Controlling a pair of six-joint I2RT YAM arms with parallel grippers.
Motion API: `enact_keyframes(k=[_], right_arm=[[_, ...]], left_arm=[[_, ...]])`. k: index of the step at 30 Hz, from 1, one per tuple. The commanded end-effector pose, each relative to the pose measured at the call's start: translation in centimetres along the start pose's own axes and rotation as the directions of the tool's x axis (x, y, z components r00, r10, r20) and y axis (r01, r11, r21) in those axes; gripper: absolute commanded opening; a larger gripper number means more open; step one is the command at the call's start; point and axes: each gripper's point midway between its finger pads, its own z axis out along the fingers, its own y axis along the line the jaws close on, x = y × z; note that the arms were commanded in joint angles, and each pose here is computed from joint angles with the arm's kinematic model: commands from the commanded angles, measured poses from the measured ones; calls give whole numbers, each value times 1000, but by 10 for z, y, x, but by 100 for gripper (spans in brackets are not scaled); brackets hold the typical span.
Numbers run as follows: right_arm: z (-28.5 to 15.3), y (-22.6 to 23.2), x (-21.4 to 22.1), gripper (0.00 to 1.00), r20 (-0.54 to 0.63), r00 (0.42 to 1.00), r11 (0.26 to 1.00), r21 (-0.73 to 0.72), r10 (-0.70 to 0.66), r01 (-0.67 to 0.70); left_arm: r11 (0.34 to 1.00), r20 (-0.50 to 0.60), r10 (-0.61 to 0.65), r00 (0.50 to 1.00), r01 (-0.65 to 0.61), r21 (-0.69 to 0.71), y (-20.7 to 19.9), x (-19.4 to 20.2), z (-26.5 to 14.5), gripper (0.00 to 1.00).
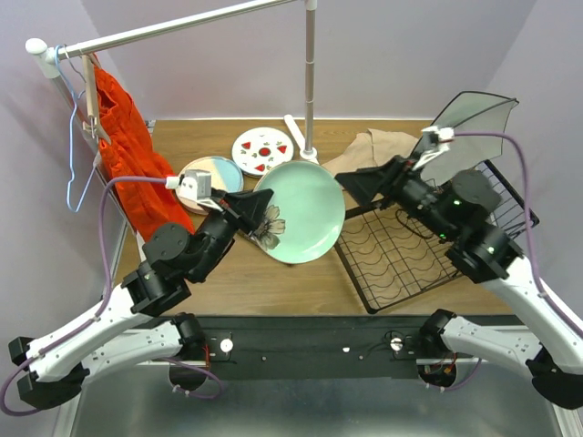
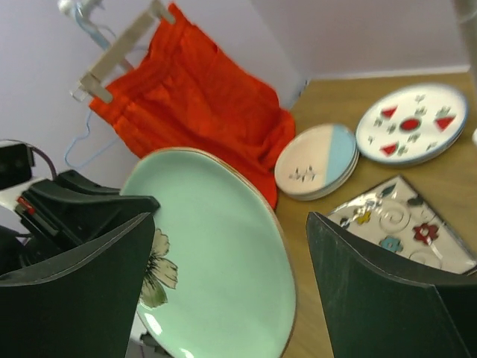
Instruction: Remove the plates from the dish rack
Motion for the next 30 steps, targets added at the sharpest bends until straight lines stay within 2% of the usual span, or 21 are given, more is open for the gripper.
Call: enact_keyframes(k=[1, 11, 18, 21, 25, 28, 30], right_arm=[[11, 8, 39, 90, -112, 986, 988, -83, 120, -130], [23, -7, 71, 88, -183, 971, 985, -54, 153, -166], [24, -5, 62, 87, -154, 980, 989, -58, 127, -137], [27, -12, 68, 87, -160, 979, 990, -34, 128, -135], [38, -21, 94, 87, -228, 963, 988, -22, 143, -152], [43, -21, 105, 88, -253, 956, 986, -45, 146, -163], [45, -12, 106, 90, -258, 958, 981, -109, 125, -158]], left_arm=[[983, 137, -179, 974, 181, -7, 5, -41, -23, 0], [979, 112, -164, 980, 175, -101, 33, -25, -39, 0], [972, 108, -99, 989, 120, -201, 49, -25, -38, 0], [974, 106, -97, 990, 116, -194, 46, -27, -37, 0], [977, 124, -107, 986, 128, -171, 39, -42, -39, 0], [978, 146, -124, 982, 145, -148, 34, -55, -45, 0], [978, 154, -135, 979, 157, -136, 32, -61, -49, 0]])
